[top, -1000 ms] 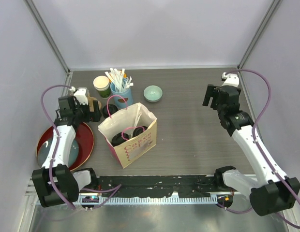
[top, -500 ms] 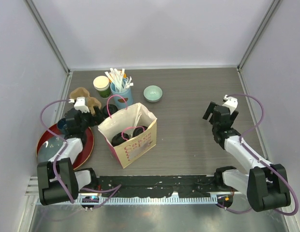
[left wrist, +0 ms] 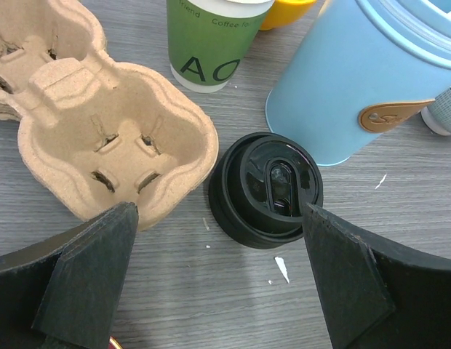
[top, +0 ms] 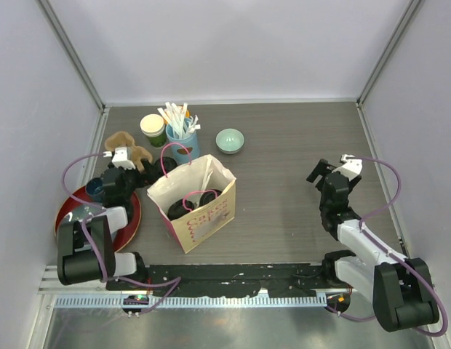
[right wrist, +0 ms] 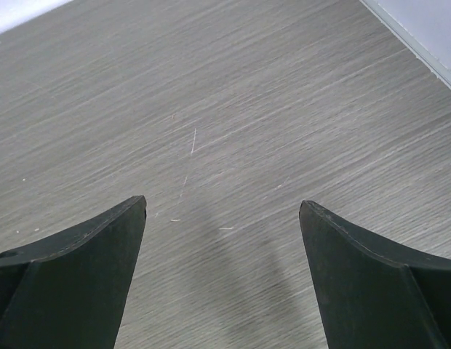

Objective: Pack the takeout coffee

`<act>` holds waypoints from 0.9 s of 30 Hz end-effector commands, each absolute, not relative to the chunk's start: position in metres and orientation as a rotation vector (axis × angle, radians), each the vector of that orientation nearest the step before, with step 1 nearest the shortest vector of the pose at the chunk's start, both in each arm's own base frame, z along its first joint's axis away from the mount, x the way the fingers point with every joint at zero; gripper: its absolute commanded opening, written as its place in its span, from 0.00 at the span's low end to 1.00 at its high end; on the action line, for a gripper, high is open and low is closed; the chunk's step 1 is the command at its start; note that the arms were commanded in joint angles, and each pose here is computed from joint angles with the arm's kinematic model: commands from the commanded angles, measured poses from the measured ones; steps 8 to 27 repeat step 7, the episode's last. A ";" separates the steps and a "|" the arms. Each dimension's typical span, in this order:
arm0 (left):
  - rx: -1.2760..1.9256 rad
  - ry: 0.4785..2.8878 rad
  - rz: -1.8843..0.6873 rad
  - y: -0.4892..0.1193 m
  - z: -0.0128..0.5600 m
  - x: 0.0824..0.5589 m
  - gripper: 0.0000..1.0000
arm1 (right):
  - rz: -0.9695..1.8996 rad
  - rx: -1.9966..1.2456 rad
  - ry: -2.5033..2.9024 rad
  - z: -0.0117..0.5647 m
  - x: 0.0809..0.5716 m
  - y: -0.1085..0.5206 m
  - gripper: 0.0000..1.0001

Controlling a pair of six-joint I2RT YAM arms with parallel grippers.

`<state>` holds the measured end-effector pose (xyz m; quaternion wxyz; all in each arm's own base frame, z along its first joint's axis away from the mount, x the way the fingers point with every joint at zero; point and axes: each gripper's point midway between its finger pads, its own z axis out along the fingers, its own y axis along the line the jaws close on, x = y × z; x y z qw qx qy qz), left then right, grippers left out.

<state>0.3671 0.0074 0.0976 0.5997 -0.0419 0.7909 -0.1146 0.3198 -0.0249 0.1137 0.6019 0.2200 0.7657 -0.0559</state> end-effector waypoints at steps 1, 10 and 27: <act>-0.070 1.715 -0.236 0.010 0.120 0.377 1.00 | -0.121 0.523 1.640 0.143 0.326 -0.030 0.91; -0.047 1.721 -0.248 0.005 0.115 0.376 1.00 | -0.137 0.532 1.636 0.143 0.325 -0.033 0.90; -0.047 1.721 -0.248 0.005 0.115 0.376 1.00 | -0.137 0.532 1.636 0.143 0.325 -0.033 0.90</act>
